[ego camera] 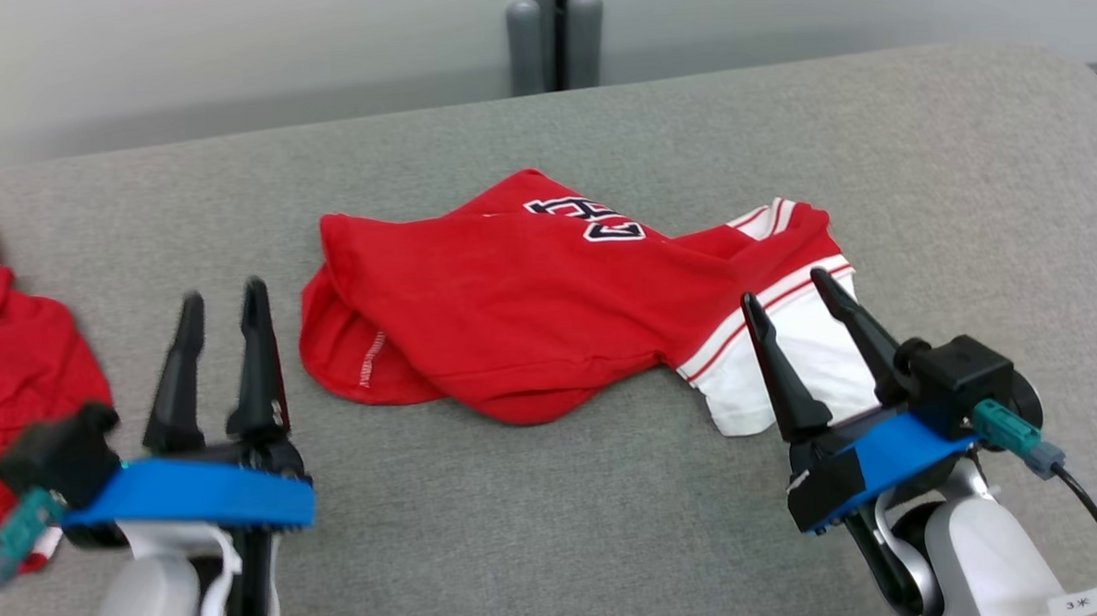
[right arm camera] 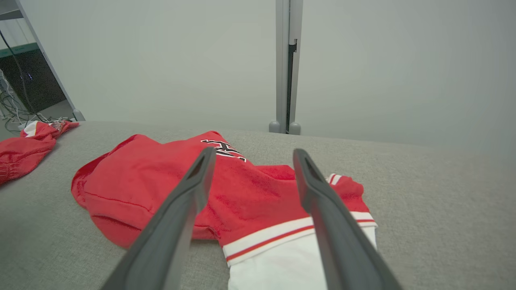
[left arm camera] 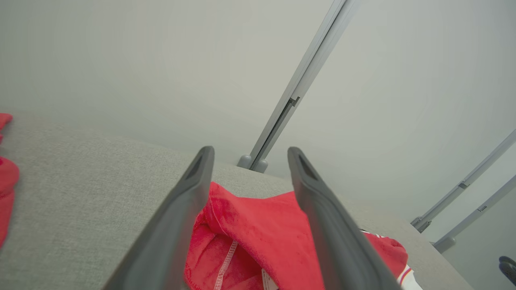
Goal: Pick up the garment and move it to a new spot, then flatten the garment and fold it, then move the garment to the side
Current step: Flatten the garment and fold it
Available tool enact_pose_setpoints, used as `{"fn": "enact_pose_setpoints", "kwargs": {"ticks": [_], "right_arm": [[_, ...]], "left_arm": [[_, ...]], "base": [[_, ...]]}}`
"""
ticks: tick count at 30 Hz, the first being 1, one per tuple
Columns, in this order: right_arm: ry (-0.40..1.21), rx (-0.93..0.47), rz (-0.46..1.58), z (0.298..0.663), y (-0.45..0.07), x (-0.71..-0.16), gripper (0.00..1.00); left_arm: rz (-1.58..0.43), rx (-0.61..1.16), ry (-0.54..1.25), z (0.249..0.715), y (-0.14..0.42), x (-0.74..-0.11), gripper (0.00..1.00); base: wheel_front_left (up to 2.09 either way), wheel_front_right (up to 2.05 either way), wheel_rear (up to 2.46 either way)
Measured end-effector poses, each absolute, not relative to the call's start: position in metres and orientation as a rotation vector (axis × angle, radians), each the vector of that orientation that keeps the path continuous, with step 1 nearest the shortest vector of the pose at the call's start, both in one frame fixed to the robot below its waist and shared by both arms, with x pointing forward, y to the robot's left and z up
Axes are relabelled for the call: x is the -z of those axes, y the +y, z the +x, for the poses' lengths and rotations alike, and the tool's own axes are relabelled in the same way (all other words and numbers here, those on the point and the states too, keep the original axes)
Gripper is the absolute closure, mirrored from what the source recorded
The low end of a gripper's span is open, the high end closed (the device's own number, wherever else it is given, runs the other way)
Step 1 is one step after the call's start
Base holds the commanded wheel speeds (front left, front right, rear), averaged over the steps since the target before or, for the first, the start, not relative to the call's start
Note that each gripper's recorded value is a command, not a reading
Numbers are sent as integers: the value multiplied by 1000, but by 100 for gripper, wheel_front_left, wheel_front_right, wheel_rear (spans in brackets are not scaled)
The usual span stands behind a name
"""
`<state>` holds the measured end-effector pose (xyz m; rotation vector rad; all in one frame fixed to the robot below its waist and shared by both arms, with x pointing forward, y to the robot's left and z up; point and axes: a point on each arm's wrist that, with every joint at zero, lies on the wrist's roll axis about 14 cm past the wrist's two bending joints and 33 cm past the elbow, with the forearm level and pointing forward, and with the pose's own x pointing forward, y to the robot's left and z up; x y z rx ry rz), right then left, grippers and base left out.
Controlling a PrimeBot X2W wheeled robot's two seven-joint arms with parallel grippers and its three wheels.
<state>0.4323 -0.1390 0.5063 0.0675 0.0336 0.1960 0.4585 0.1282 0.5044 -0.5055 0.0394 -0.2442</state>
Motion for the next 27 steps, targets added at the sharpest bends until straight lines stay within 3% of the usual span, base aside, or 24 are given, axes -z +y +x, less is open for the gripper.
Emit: {"fn": "enact_pose_setpoints", "kwargs": {"ticks": [9,18,27], "right_arm": [[97,-196,69,418,-137,-495,0],[236,-123,65,411,-161,-464,0],[443,9,27,443,-206,-433,0]], "left_arm": [[-339,121,11,415,151,-490,0],[-269,100,29,405,159,-481,0],[-266,118,56,413,153,-470,0]], "base": [[0,0,0],[0,0,0],[0,0,0]]}}
